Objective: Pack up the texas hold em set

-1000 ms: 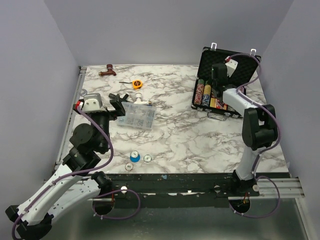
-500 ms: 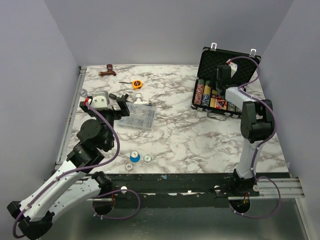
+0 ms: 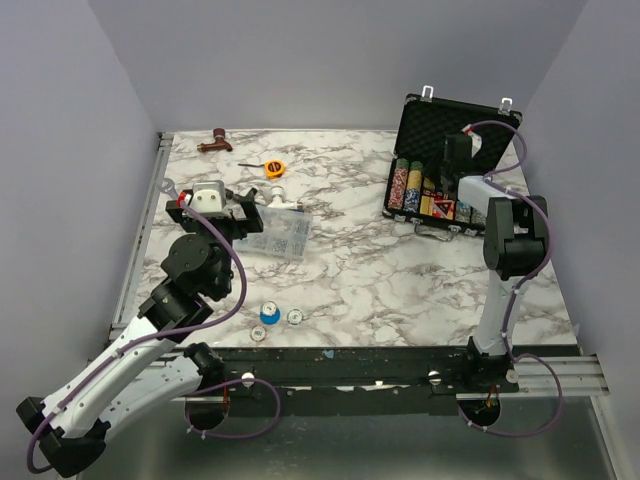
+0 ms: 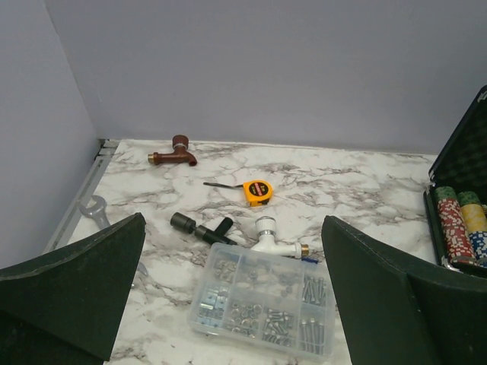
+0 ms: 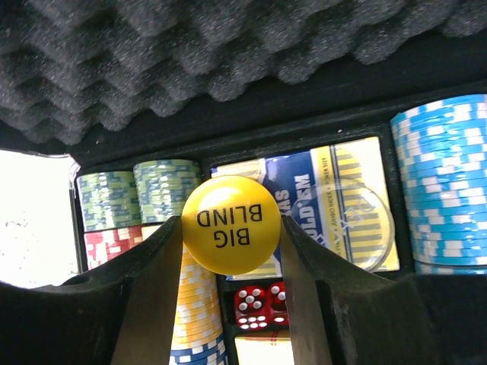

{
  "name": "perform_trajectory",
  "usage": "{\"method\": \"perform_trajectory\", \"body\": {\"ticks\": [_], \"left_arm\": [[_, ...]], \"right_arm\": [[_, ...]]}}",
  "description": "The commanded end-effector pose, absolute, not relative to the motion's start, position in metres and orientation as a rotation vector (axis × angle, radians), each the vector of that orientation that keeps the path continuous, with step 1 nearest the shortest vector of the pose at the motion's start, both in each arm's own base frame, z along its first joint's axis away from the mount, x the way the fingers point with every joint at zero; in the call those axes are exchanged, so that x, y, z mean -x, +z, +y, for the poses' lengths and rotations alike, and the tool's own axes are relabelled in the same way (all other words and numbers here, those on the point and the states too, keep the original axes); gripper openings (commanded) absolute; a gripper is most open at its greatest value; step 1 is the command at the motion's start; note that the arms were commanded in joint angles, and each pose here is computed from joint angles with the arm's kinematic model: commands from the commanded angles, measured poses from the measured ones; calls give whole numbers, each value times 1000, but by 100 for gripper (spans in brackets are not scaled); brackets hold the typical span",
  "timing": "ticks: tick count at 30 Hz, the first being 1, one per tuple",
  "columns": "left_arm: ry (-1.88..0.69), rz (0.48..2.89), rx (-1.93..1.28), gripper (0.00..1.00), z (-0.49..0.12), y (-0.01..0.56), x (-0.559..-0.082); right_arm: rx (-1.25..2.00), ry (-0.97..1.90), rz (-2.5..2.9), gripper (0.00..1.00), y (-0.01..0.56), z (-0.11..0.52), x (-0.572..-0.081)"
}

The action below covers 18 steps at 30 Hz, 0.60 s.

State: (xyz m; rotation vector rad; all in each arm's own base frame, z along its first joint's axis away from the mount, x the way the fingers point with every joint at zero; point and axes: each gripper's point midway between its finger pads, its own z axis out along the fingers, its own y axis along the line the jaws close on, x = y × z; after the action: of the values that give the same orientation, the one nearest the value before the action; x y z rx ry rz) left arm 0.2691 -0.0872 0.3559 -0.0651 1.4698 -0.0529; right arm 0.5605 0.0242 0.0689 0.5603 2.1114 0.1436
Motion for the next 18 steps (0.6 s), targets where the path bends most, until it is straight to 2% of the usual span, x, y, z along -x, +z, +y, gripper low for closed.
{"method": "perform_trajectory", "body": {"ticks": [1,9,18], "left_arm": [[-93,1454,60,99,-92,367,-267],[-100,1457,56,99,-94,366,-268],[-93,1468,47,99,-97,362,-270]], "right_arm": [[-594,163,2110,47,61,21,-560],[-548,185,2102,66,75,25,-557],[-525,252,2018,79,154,37,-531]]}}
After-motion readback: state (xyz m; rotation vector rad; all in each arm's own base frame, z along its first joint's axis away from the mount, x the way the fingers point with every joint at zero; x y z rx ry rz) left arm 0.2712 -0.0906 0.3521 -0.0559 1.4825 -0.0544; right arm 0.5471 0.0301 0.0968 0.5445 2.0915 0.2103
